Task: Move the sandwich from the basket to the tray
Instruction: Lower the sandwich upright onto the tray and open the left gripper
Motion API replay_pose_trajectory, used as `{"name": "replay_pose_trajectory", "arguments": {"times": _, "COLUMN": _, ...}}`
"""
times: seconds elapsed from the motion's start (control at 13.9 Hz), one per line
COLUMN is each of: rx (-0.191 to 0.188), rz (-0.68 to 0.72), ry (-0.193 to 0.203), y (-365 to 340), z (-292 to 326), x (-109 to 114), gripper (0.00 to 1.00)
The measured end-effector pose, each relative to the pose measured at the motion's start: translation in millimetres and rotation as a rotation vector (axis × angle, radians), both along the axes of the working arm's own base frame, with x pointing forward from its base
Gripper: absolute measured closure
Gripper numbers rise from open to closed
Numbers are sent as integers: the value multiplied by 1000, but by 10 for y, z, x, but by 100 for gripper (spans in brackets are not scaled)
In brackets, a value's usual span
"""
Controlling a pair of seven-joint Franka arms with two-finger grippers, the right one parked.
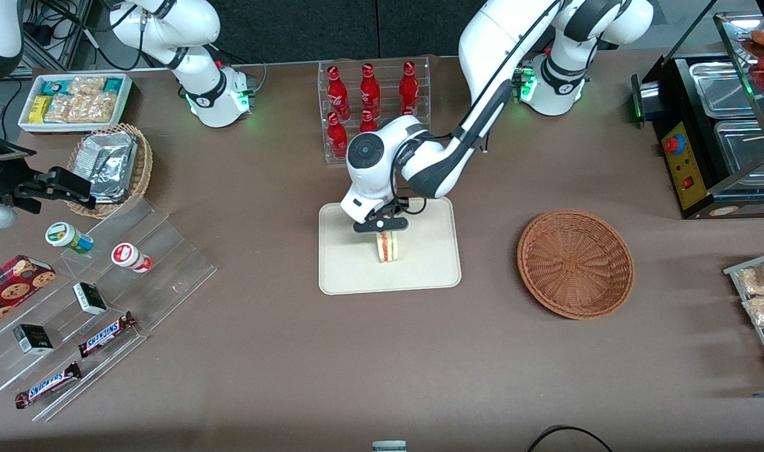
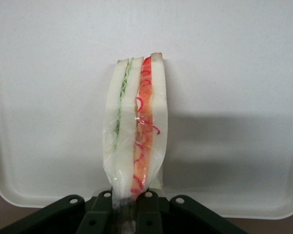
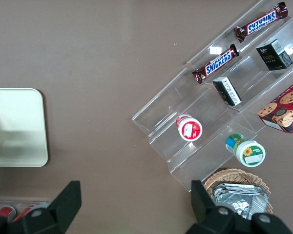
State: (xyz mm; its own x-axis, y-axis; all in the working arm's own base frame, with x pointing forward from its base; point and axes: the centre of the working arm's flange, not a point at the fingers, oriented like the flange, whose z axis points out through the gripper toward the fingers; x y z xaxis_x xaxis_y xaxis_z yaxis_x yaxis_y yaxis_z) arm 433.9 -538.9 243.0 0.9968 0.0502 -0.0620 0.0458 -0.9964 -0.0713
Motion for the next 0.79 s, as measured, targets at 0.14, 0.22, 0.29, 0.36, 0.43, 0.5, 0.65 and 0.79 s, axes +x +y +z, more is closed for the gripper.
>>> {"name": "replay_pose_trajectory", "arguments": {"times": 0.14, "rx": 3, "rz": -8, "ry": 5, "y": -34, "z": -73, "x": -48, "gripper": 84}}
{"name": "replay_pose_trajectory", "arguments": {"times": 0.22, "rx": 2, "rz": -9, "ry": 4, "y": -37, "z": -83, "x": -48, "gripper": 83}}
{"name": "replay_pose_trajectory", "arguments": {"times": 0.29, "rx": 1, "rz": -9, "ry": 3, "y": -41, "z": -74, "x": -43, "gripper": 78}}
{"name": "replay_pose_trajectory", "arguments": {"times": 0.36, "rx": -2, "rz": -8, "ry": 0, "y": -46, "z": -61, "x": -33, "gripper": 67}}
{"name": "replay_pose_trajectory", "arguments": {"times": 0.43, "rx": -6, "rz": -6, "ry": -5, "y": -51, "z": -32, "x": -10, "gripper": 59}}
{"name": "replay_pose_trajectory", "arguments": {"times": 0.5, "rx": -12, "rz": -1, "ry": -13, "y": -53, "z": 13, "x": 31, "gripper": 48}}
{"name": "replay_pose_trajectory", "arguments": {"times": 0.65, "rx": -13, "rz": 12, "ry": -27, "y": -23, "z": 165, "x": 132, "gripper": 30}}
{"name": "replay_pose_trajectory", "arguments": {"times": 0.79, "rx": 15, "rz": 46, "ry": -37, "y": 97, "z": 406, "x": 250, "gripper": 10}}
